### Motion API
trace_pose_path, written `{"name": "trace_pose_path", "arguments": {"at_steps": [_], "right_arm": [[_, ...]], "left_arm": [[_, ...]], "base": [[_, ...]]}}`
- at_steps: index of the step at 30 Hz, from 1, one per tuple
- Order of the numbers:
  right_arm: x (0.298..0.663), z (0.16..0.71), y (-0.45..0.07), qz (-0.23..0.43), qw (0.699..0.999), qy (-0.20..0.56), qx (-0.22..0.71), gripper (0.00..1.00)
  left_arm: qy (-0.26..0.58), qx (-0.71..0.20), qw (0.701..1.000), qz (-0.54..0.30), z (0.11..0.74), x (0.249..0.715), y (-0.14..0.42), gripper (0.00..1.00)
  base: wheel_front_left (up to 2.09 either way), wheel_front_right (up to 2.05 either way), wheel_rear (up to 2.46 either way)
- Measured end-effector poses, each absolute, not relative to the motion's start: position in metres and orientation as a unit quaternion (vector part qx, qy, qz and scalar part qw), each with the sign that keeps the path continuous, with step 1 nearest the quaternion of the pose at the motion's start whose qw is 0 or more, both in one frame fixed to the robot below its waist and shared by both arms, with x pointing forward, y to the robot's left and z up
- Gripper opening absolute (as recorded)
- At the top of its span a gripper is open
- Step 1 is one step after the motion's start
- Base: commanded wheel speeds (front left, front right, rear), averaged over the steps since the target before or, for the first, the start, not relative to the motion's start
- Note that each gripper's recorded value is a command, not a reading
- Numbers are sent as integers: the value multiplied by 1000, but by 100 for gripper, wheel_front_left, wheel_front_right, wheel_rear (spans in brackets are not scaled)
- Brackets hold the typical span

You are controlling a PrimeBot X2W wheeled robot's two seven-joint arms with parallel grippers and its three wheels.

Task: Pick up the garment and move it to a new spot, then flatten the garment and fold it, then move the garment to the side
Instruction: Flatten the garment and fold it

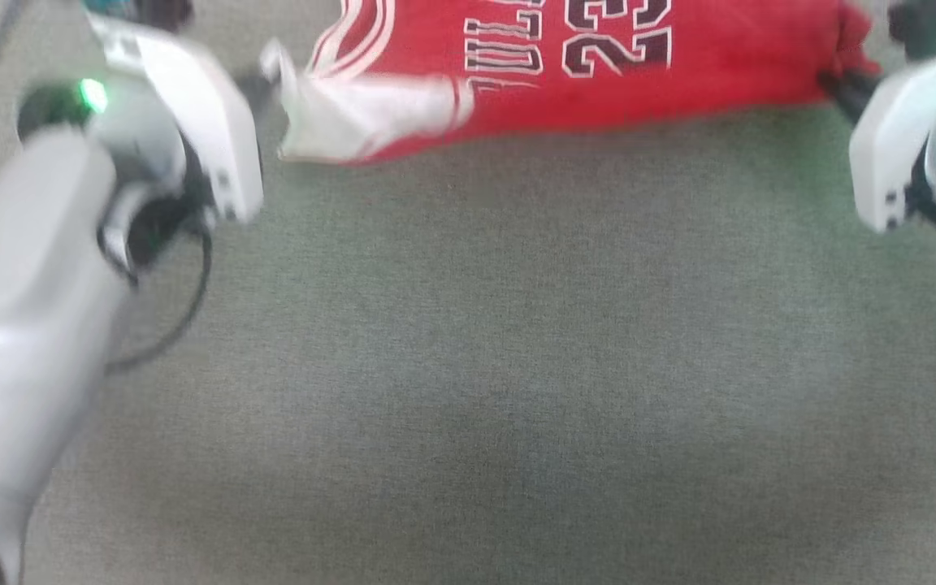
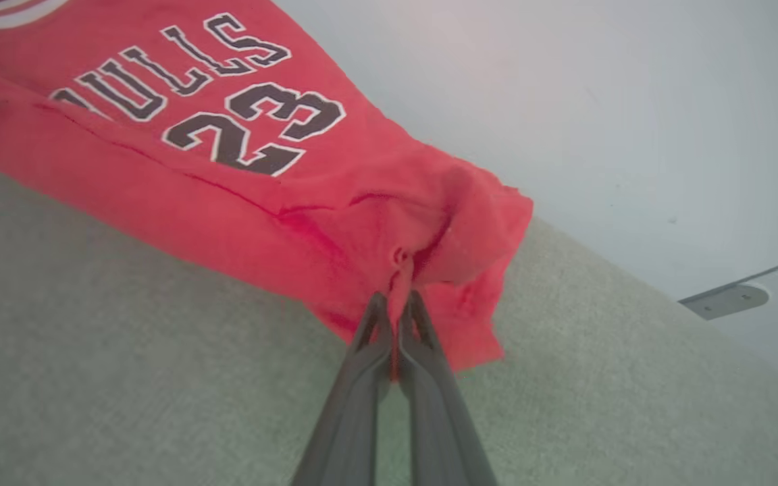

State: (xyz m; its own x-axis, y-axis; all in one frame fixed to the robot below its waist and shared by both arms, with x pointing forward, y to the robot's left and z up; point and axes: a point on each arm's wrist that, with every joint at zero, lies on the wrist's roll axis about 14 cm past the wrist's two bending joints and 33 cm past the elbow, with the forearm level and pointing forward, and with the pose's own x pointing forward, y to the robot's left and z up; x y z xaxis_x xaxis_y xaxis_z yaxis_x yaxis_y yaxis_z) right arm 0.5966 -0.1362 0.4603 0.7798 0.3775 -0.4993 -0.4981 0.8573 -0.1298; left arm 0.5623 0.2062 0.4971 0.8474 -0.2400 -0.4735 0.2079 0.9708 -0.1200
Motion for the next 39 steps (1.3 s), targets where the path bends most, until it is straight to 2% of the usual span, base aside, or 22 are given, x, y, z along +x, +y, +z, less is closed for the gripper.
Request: {"name": "trace_pose_path", "arguments": {"at_steps": [13,16,25,30,33,36,39], "right_arm": [[496,419,-165,268,903,322,-94,0],[466,403,-181,263,894,355,-82,0],[413,386,-192,270,875,398,-56,0],[390,382,-194,277,863,420,-51,0],[382,382,-195,278,861,424,-43,0],[381,384,-196,271,866,418,-34,0],[382,388,-198,261,874,409,-22,0]], "left_arm": [[365,-74,921,-117,447,429,184,0],[403,-97,903,-113,432,390,175,0],[484,-124,860,-103,404,319,160,0],[515,-136,840,-105,397,298,152,0],[517,-135,838,-108,398,296,149,0],[500,-116,852,-109,406,306,154,0],[450,-86,882,-114,430,337,162,0]], "base": [[0,0,0],[0,0,0],[0,0,0],[0,0,0],[0,0,0],[0,0,0],[0,0,0]]}}
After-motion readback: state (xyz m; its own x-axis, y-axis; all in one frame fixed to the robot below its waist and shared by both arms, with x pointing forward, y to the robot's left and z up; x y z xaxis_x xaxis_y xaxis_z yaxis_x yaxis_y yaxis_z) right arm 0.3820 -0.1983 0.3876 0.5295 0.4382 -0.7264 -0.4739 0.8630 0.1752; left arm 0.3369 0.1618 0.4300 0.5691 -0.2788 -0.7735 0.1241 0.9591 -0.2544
